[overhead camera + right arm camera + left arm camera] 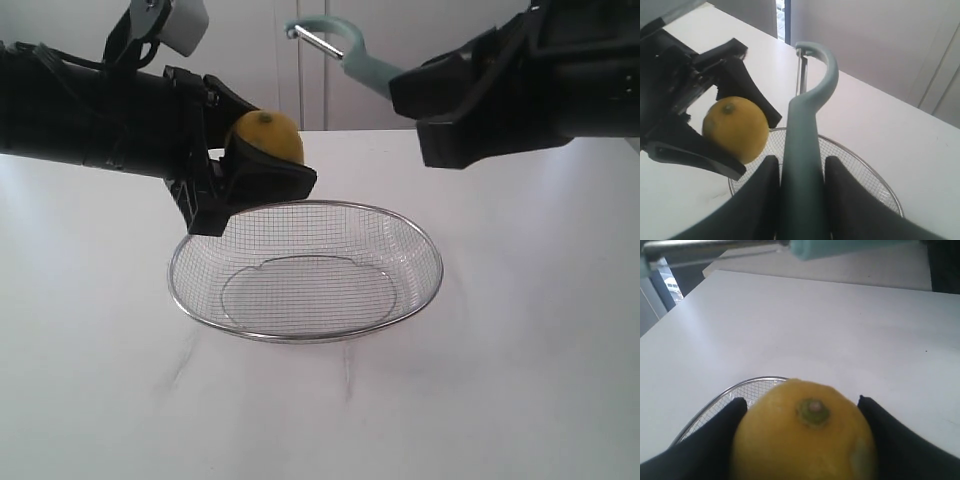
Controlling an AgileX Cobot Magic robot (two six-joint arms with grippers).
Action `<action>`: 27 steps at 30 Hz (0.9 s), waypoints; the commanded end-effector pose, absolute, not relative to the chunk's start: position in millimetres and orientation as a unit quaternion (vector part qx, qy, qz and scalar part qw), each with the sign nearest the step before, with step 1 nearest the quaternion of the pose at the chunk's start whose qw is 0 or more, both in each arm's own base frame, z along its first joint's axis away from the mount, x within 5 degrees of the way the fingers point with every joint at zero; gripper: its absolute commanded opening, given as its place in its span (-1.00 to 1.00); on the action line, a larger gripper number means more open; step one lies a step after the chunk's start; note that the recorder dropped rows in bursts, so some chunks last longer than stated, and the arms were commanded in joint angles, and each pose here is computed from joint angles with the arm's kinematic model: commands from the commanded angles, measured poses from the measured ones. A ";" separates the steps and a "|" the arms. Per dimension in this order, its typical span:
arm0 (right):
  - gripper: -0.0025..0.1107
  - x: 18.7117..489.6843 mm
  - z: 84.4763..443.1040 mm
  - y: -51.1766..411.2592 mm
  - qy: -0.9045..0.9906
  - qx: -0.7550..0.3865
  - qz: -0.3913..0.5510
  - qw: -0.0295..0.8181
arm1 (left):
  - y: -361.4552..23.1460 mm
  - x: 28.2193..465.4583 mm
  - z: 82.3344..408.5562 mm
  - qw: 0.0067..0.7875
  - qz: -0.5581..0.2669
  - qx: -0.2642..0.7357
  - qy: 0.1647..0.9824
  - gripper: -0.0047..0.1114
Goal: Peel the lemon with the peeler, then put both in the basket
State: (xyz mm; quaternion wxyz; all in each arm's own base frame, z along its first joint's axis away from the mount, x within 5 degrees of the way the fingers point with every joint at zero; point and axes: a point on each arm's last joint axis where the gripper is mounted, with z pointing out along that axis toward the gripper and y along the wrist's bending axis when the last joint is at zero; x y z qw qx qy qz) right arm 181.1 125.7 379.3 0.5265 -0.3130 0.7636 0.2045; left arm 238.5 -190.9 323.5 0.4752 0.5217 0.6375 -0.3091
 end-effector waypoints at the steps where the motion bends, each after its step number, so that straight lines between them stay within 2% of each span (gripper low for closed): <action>1: -0.96 193.6 369.6 131.5 0.775 -0.308 0.195 0.516 | -191.1 237.6 327.4 0.481 -0.307 0.520 0.636 -0.92; 20: -0.96 262.4 293.6 162.0 0.836 -0.272 0.164 0.447 | -179.5 244.1 310.5 0.431 -0.217 0.536 0.693 -0.92; 27: -0.96 283.9 257.8 159.6 0.872 -0.241 0.155 0.398 | -162.4 248.0 305.0 0.387 -0.182 0.490 0.759 -0.92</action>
